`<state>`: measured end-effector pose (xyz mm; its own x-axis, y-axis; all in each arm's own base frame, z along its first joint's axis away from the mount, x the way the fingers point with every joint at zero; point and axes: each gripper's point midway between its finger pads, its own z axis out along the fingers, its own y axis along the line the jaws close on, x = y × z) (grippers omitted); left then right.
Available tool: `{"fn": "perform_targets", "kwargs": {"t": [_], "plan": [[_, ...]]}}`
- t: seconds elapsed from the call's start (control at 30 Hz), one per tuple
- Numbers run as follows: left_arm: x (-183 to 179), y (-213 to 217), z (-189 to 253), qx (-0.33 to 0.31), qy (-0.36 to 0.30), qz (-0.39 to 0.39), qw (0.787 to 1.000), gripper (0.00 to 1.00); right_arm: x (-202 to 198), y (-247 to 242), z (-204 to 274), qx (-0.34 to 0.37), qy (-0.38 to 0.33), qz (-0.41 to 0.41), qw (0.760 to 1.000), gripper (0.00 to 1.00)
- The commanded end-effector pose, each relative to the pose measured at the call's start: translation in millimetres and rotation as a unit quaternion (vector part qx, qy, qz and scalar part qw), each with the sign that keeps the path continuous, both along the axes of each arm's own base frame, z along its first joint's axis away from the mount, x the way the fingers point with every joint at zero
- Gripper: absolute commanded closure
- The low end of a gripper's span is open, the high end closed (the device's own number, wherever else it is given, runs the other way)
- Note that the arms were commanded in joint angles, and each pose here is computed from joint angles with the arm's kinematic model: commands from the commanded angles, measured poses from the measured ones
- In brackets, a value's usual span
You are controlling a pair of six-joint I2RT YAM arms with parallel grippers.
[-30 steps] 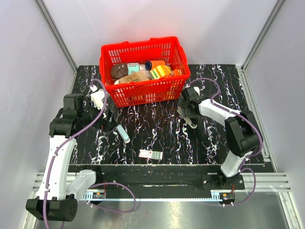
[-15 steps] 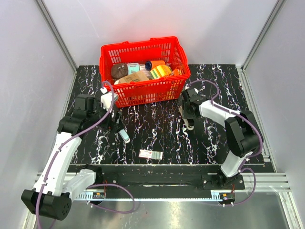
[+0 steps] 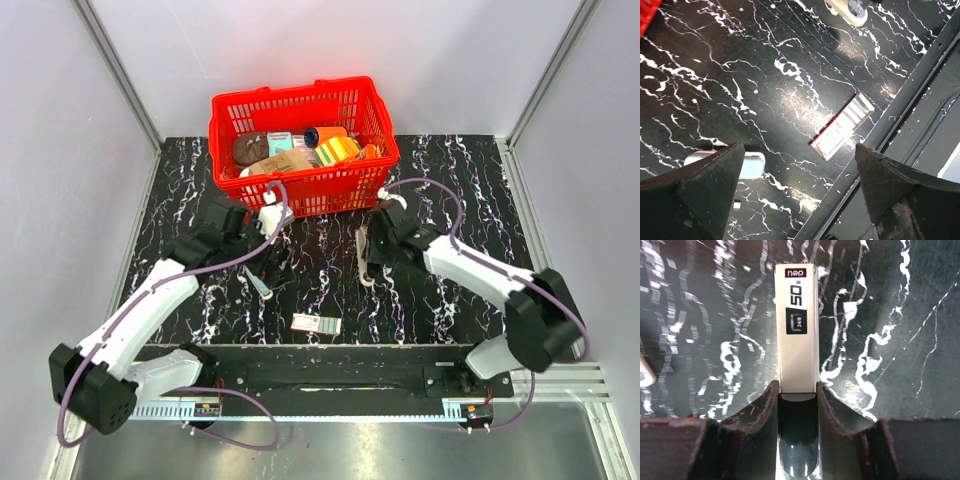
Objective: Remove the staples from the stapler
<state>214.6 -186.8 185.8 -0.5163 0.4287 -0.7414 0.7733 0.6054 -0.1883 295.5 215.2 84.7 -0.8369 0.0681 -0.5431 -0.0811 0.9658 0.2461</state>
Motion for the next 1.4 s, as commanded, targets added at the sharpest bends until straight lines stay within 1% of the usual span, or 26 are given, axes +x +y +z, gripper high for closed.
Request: {"fn": "perform_targets", "kwargs": {"t": [0.0,0.17,0.27,0.3,0.4,0.57,0.7,0.97,1.07,1.17,1.27,1.37], "plan": [[11,-27,-1,-0.029,-0.017,-0.037,0.999,0.02,19,26,84,0.137,-0.114,-0.036,0.983,1.00],[9,-50,-13,-0.045,0.001,-0.069,0.997,0.01,7,54,115,0.225,-0.153,-0.035,0.962,1.00],[5,-60,-15,-0.061,0.009,-0.087,0.994,0.01,-10,74,113,0.249,-0.153,-0.028,0.956,1.00],[4,-62,-15,-0.064,0.005,-0.093,0.994,0.01,-12,82,122,0.275,-0.166,-0.031,0.946,1.00],[0,-68,-23,-0.069,0.005,-0.114,0.991,0.01,-19,93,130,0.311,-0.177,-0.039,0.933,1.00],[-7,-72,-41,-0.068,0.023,-0.148,0.986,0.01,-23,99,148,0.340,-0.194,-0.049,0.919,1.00],[-16,-80,-42,-0.091,0.037,-0.177,0.979,0.02,-27,99,157,0.356,-0.202,-0.054,0.911,1.00],[-4,-94,-39,-0.116,0.029,-0.189,0.975,0.07,-45,107,148,0.385,-0.176,-0.049,0.905,1.00],[-1,-97,-41,-0.118,0.027,-0.198,0.973,0.14,-47,105,144,0.386,-0.172,-0.052,0.905,1.00],[0,-95,-48,-0.108,0.016,-0.207,0.972,0.30,-49,99,145,0.386,-0.174,-0.057,0.904,1.00],[3,-91,-53,-0.095,0.003,-0.206,0.974,0.49,-51,95,143,0.378,-0.174,-0.059,0.907,1.00],[8,-89,-55,-0.084,-0.010,-0.200,0.976,0.58,-53,93,139,0.377,-0.172,-0.057,0.908,1.00]]}}
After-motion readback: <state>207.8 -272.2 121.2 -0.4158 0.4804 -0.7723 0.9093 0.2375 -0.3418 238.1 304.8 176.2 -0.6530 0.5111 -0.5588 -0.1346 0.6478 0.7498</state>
